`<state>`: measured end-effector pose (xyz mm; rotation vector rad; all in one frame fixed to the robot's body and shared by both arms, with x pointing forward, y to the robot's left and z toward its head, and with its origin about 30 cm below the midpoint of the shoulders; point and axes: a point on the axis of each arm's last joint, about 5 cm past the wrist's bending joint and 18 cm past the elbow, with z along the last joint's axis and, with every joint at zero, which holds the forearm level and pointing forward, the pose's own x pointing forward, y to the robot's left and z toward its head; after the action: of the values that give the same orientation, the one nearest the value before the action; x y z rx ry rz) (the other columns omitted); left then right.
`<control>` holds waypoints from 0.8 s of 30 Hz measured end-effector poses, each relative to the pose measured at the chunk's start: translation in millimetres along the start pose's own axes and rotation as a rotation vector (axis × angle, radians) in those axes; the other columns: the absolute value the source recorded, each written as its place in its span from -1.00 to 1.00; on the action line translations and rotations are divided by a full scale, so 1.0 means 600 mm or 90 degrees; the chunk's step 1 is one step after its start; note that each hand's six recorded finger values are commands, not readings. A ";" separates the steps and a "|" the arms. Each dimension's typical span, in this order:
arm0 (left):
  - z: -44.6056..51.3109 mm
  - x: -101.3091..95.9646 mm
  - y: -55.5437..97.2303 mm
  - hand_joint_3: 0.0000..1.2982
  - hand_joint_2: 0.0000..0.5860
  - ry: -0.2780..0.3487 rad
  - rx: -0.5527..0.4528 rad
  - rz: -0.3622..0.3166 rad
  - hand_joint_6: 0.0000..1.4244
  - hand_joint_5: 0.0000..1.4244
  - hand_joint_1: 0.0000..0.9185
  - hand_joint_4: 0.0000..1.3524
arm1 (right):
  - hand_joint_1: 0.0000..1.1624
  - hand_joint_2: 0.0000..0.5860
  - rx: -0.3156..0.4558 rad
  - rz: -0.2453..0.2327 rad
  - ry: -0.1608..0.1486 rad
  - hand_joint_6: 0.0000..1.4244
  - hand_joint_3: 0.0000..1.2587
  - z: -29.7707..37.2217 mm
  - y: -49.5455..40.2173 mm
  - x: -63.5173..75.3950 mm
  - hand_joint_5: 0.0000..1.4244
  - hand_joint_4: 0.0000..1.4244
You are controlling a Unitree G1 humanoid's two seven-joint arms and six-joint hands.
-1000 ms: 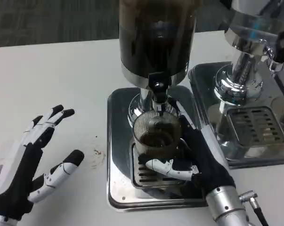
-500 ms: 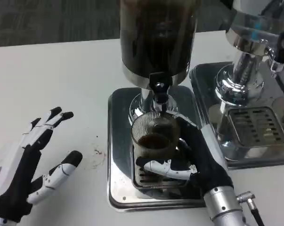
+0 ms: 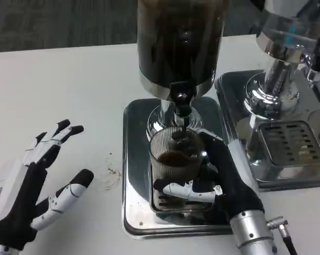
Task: Grasp the cup under the faucet to collect the drink, then remove the cup.
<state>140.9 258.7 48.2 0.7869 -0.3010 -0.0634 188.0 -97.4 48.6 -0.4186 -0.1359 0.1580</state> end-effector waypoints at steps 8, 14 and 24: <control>0.000 0.001 -0.001 -0.65 -0.31 -0.004 0.004 -0.009 -0.94 -0.79 -1.00 -1.00 | 0.94 -0.62 -0.009 -0.011 -0.003 0.08 -0.12 -0.001 0.001 -0.004 -0.01 -0.09; 0.001 0.003 -0.002 -0.66 -0.34 -0.008 0.003 -0.010 -0.94 -0.79 -1.00 -1.00 | 0.94 -0.66 -0.018 -0.023 -0.006 0.11 -0.10 -0.003 -0.001 -0.008 0.00 -0.07; 0.003 0.012 -0.010 -0.66 -0.36 -0.019 -0.004 -0.025 -0.96 -0.79 -1.00 -1.00 | 0.92 -0.68 -0.040 -0.024 -0.013 0.18 -0.08 -0.007 -0.019 -0.014 0.02 -0.05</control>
<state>147.4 251.9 47.1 0.7866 -0.3131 -0.1130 182.0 -110.7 48.7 -0.4764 -0.1687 0.1208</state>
